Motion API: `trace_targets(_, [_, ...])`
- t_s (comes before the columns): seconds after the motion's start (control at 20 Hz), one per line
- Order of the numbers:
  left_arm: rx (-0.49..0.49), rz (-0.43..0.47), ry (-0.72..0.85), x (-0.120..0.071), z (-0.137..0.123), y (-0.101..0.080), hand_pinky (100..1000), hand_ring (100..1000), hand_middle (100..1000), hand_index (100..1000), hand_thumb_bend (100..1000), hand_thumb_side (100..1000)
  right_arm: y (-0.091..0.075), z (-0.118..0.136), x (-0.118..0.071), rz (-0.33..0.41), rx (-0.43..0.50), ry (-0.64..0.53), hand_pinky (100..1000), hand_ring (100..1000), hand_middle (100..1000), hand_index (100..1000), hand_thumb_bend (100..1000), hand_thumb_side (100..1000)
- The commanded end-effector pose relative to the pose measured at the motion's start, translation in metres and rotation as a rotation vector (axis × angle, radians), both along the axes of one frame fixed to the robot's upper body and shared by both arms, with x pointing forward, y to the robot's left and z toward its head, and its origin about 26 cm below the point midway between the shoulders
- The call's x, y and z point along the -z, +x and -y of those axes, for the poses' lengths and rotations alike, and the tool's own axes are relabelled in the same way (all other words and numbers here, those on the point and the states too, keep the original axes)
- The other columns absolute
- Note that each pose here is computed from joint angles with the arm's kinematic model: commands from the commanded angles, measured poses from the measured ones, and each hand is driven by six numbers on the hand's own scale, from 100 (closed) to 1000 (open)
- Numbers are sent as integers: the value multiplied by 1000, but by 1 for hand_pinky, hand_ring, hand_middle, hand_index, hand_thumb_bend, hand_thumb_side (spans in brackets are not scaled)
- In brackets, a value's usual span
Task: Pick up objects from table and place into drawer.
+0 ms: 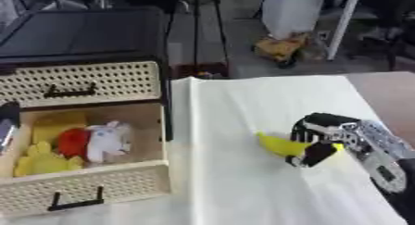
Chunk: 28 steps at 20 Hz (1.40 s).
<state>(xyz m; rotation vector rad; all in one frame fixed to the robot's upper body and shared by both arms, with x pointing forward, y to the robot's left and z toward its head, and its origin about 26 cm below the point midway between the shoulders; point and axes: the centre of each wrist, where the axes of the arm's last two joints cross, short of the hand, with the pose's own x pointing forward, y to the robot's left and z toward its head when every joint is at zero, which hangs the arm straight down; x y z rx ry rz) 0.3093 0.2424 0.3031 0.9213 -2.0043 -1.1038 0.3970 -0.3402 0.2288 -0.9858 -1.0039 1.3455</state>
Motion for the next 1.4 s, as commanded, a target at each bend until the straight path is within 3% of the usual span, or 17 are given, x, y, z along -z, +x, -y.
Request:
trace_targets(0.05, [-6, 33, 9, -8, -2, -4, 100, 100, 100, 878, 100, 509, 0, 5, -12, 35, 23, -12, 639, 716, 630, 756, 397, 407])
trace_targets(0.45, [2, 33, 14, -8, -1, -4, 100, 100, 100, 872, 100, 510, 6, 10, -2, -11, 45, -28, 610, 706, 623, 750, 353, 291])
trace_targets(1.2, [1, 30, 18, -6, -1, -4, 100, 100, 100, 865, 100, 513, 10, 12, 0, 33, 74, 10, 476, 623, 545, 666, 257, 296])
trace_targets(1.4, [3, 29, 17, -5, -1, -4, 100, 100, 100, 862, 100, 516, 9, 13, -1, 48, 77, 23, 455, 615, 534, 653, 179, 289])
